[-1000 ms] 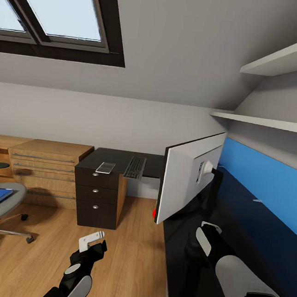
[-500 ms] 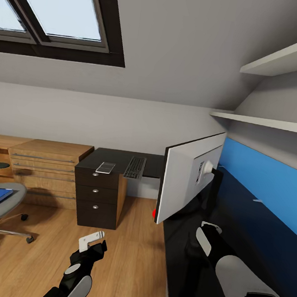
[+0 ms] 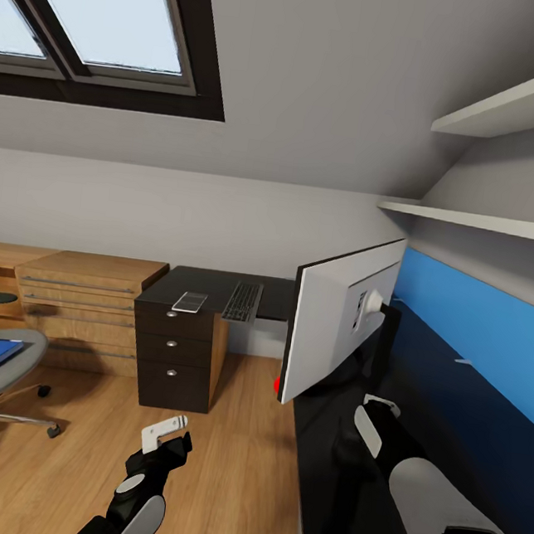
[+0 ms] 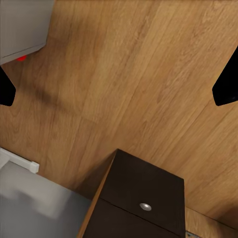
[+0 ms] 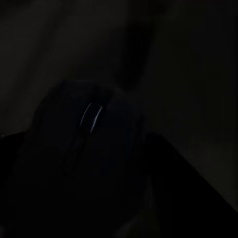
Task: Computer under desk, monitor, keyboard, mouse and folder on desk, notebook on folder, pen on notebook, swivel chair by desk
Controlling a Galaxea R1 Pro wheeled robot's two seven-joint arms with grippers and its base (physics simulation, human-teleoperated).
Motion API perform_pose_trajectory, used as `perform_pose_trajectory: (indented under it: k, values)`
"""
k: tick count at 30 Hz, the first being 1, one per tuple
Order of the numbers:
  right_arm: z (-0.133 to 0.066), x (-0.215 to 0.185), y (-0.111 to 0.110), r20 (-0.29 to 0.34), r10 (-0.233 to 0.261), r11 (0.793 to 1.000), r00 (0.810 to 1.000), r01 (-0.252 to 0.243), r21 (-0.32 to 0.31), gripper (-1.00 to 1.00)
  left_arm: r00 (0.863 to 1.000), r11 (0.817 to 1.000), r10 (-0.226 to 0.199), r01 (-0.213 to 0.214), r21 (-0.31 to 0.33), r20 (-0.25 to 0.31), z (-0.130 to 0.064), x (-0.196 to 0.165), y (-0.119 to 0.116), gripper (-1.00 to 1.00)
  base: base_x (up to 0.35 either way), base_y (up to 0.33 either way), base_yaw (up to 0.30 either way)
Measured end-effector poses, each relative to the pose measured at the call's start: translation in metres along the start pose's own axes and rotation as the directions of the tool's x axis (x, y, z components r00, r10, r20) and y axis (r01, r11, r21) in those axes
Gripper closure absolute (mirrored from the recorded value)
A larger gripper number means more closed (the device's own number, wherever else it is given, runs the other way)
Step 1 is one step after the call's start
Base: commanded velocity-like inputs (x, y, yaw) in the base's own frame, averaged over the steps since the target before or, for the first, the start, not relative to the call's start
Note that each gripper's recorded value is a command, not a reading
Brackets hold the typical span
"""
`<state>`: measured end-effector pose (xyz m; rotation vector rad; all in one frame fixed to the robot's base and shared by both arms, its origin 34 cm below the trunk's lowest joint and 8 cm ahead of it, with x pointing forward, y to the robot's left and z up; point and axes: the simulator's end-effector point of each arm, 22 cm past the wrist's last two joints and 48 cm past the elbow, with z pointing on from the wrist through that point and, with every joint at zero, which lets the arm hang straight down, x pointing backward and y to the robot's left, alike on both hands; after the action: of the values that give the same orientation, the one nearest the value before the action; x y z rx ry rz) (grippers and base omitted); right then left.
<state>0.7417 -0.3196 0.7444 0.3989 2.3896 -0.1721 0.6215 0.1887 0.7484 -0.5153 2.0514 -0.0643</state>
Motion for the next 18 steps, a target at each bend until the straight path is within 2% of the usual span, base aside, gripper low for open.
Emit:
perform_pose_trajectory:
  k: [3,6,8,12,18]
  values:
    - [-0.005,-0.008,0.000,0.008,0.003,1.000,1.000,-0.002,-0.002,1.00,1.000,1.000,0.000,0.000,0.000,0.000,-0.002,-0.005,-0.002,-1.00,0.000,0.000,0.000]
    - [-0.014,-0.026,0.002,0.041,0.010,1.000,0.999,-0.010,-0.011,1.00,1.000,1.000,0.000,0.000,0.000,0.000,-0.005,-0.009,-0.003,-1.00,0.000,0.000,0.000]
    - [-0.028,-0.054,0.007,0.099,0.024,0.999,0.995,-0.021,-0.030,1.00,1.000,1.000,0.000,0.000,0.000,0.000,-0.006,-0.012,-0.004,-1.00,0.000,0.000,0.000]
    - [-0.043,-0.075,0.009,0.150,0.037,0.998,0.988,-0.030,-0.047,1.00,1.000,1.000,0.000,0.000,-0.002,0.000,-0.009,-0.019,-0.005,-1.00,-0.034,0.000,0.000]
    - [-0.052,-0.081,0.010,0.161,0.040,0.998,0.986,-0.032,-0.053,1.00,1.000,1.000,0.001,-0.001,-0.004,0.000,-0.014,-0.028,-0.007,-1.00,-0.273,0.000,0.000]
